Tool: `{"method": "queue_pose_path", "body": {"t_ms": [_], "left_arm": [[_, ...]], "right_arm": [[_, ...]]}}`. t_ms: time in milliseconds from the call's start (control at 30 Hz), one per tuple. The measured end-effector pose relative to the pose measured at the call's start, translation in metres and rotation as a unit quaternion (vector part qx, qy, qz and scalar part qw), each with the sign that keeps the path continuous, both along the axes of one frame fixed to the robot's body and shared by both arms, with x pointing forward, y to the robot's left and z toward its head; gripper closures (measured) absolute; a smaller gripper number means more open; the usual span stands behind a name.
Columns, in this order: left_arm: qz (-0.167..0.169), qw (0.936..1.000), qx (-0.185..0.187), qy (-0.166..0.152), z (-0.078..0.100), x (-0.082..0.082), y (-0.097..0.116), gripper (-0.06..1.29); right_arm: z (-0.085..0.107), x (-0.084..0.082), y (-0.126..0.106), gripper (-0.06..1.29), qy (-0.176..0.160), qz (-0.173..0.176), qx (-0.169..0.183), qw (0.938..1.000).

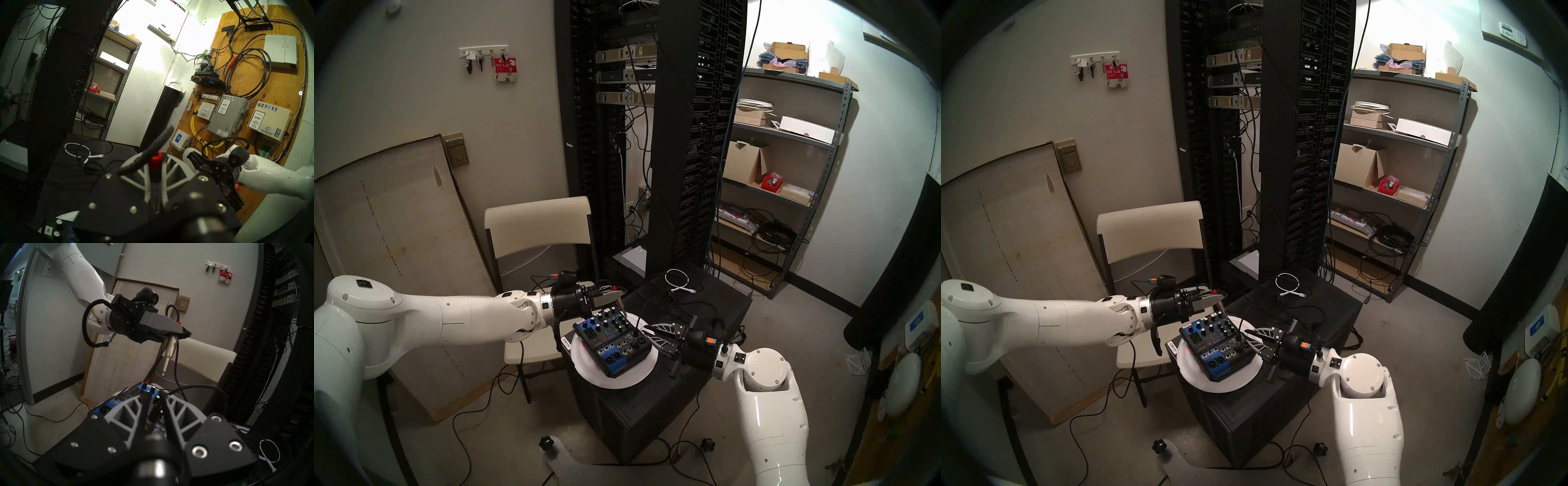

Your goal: Insert aux cable

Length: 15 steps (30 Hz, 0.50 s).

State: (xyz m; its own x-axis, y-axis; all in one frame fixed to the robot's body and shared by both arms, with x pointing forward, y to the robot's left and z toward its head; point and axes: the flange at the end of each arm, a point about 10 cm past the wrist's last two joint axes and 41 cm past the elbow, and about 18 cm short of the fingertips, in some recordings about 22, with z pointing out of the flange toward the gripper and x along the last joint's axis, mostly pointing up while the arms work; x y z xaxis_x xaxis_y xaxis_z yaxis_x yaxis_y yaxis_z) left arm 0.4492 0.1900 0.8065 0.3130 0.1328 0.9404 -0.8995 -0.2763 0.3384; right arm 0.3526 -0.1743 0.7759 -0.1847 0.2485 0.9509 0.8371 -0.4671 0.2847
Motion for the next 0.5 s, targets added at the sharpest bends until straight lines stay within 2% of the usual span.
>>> {"method": "queue_pose_path", "body": {"t_ms": [500], "left_arm": [[-0.002, 0.9975, 0.045, -0.055, -0.014, -0.008, -0.012, 1.16]], "right_arm": [[0.000, 0.001, -0.001, 0.89, 0.000, -0.004, 0.000, 1.0000]]}}
